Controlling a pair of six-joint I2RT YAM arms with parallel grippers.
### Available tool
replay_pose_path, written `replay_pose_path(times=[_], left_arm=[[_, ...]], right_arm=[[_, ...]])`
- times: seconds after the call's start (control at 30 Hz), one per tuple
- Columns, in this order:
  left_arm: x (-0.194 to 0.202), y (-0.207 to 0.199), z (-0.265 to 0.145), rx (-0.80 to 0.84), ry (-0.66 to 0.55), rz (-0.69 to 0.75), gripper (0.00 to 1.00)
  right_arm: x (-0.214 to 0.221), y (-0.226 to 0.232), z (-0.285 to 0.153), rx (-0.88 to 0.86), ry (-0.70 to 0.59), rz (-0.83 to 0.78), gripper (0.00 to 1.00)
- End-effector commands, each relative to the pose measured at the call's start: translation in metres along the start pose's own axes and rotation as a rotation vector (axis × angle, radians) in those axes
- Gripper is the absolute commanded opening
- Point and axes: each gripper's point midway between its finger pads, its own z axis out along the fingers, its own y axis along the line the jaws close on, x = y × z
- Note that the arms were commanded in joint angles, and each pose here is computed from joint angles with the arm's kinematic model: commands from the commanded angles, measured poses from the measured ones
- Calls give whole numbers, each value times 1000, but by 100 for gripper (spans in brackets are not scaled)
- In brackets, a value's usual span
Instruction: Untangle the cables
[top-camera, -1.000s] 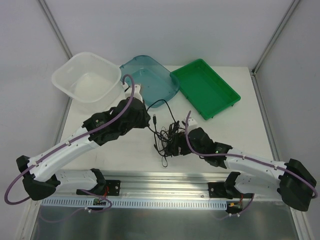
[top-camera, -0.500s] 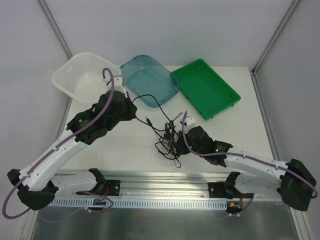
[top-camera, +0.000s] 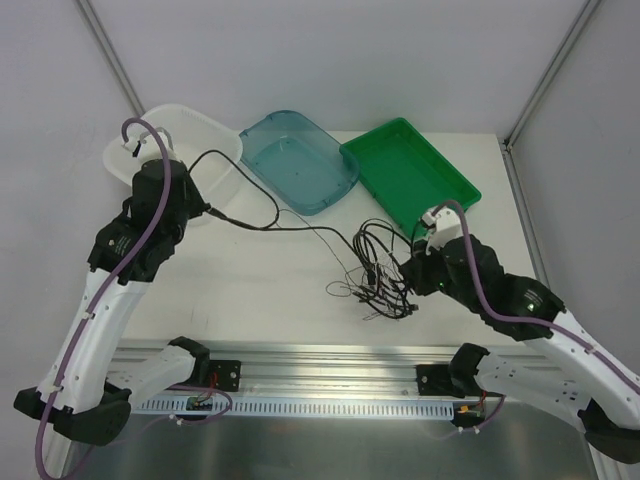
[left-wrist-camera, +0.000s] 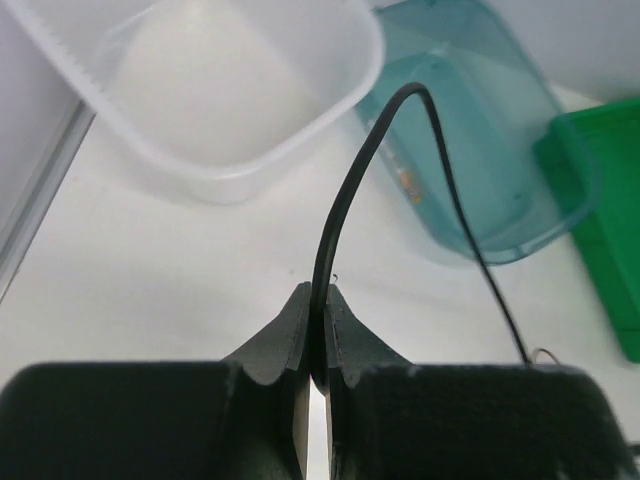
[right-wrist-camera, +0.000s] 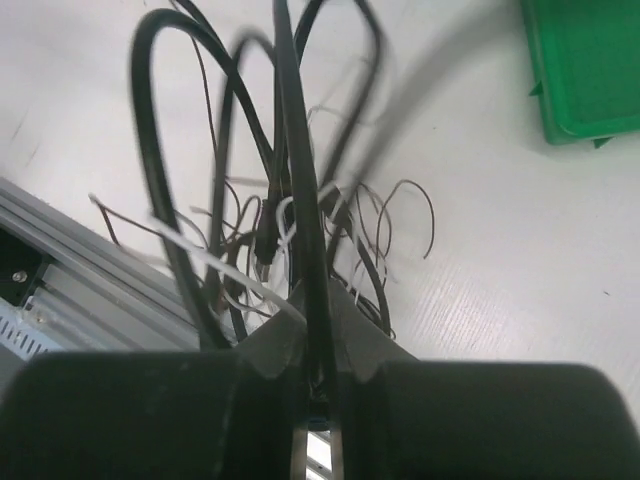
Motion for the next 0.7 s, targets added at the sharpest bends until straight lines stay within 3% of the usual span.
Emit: replay_pose_path(times=[0.0,0.1,0.2,0.4,0.5,0.53,0.6,0.67], left_arm=[[33,51,13,-205,68,69,0],[75,64,25,-238,168,45,0],[102,72,27,-261,215,30,0],[133,88,28,-300,263,48,0],[140,75,22,-202,273,7,0],[139,68,18,-152,270,-17,0],[140,46,10,-25,290,-64,0],[143,33,4,49,311,-95,0]], right_arm=[[-13,-9,-36,-4,-44,-30,1],[-28,1,-52,-75,-89,-35,1],[-24,3,-50,-79,-55,-53,1],[33,-3,8,-11,116,-57,8],[58,-7,36,45,200,-34,34],[66,-9,39,68,237,-27,54],[74,-11,44,107,294,-67,62],[58,7,41,53,262,-132,66]])
